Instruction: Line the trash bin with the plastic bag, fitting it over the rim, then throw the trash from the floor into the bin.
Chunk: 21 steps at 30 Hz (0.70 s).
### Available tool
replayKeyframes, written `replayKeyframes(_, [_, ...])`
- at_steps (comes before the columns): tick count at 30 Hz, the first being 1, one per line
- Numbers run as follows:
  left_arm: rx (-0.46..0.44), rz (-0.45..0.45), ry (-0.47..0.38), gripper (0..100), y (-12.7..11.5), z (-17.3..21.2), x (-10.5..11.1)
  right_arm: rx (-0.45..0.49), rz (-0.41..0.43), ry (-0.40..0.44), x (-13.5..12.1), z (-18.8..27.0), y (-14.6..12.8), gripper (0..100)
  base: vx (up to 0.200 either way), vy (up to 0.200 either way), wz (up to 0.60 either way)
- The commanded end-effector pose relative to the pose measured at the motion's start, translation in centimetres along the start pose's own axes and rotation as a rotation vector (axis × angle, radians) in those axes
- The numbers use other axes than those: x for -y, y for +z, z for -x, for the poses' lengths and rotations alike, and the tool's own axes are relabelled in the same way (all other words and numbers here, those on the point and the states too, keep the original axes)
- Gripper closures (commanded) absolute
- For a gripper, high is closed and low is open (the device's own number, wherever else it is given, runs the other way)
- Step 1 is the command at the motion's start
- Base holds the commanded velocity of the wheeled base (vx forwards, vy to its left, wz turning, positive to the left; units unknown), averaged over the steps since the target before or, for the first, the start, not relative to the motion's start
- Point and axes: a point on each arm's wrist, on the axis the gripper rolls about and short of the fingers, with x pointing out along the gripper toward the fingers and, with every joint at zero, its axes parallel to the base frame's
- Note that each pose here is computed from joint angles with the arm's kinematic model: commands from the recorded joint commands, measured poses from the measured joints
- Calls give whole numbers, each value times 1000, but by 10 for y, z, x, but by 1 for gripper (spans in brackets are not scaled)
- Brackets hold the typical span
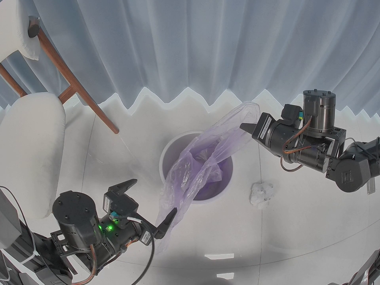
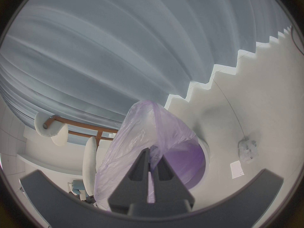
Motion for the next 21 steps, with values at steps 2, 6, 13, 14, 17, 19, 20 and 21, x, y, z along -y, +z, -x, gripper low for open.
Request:
replayKeyframes(2, [-44, -5, -4, 0, -9, -15, 5, 7, 6, 23, -8, 5, 1, 100, 0, 0, 0])
replayKeyframes(6, [-48, 4, 23, 0, -10, -22, -2, 16, 7, 30, -10, 10, 3, 100, 0, 0, 0])
replayKeyframes(13, [-37, 54, 69, 100, 1, -41, -15, 30, 7, 39, -13, 18, 7, 100, 0, 0, 0])
replayKeyframes(14, [-39, 75, 75, 100, 5, -44, -17, 30, 7, 39, -13, 18, 7, 100, 0, 0, 0])
replayKeyframes(17, [-44, 146, 68, 100, 21, -45, -23, 27, 6, 33, -10, 18, 7, 100, 0, 0, 0])
replayKeyframes(19, [-55, 178, 51, 100, 30, -44, -27, 22, 5, 35, -9, 17, 6, 100, 0, 0, 0])
replayKeyframes(20, [-56, 217, 34, 100, 38, -45, -33, 18, 8, 44, -9, 17, 8, 100, 0, 0, 0])
replayKeyframes(21, [-55, 230, 28, 100, 41, -45, -35, 17, 10, 47, -9, 17, 9, 100, 0, 0, 0])
